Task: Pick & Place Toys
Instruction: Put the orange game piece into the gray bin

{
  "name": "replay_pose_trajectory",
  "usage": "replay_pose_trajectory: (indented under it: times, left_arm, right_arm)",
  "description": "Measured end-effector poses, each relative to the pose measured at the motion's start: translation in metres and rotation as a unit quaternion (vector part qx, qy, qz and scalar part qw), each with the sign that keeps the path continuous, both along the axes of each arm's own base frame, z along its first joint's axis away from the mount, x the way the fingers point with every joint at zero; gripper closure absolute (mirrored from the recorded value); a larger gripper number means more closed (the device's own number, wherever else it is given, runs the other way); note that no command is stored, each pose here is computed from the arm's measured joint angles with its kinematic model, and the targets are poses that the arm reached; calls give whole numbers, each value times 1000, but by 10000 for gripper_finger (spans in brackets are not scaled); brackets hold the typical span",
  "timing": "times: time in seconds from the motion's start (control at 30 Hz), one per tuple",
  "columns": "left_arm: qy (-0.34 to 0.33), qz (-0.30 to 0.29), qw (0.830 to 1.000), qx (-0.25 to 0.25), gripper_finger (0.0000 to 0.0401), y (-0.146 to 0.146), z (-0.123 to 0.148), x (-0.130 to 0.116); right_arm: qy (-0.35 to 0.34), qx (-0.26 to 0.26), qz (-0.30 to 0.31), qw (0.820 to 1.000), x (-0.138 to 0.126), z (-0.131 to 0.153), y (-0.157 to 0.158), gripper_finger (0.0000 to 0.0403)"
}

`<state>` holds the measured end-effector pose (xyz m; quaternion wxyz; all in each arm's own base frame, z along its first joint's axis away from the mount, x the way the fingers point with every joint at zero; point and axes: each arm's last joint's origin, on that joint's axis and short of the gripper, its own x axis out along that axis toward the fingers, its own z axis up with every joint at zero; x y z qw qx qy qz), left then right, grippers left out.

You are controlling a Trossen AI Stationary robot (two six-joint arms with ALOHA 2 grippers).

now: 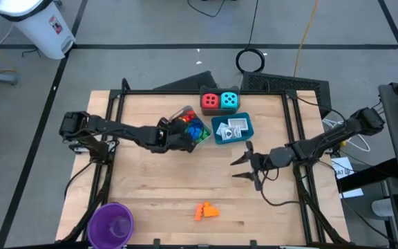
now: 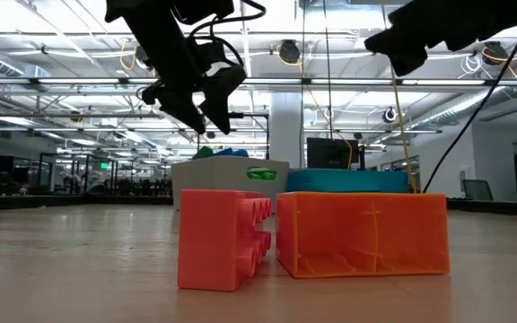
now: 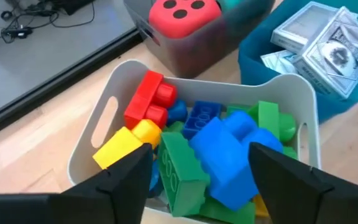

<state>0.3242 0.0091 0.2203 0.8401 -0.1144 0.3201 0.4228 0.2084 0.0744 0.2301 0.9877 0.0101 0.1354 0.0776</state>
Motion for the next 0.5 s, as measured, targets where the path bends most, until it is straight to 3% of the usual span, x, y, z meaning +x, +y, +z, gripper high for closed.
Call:
replay_pose_trajectory:
  times: [0.27, 0.5]
  left_arm:
    - [-14, 1, 1000, -2, 108, 0, 1, 2]
    - [-42, 2, 999, -3, 114, 0, 4, 6]
  right_arm:
    - [-73, 86, 144, 983, 18, -28, 41, 195]
    - [85, 41, 176, 980, 54, -53, 92, 122]
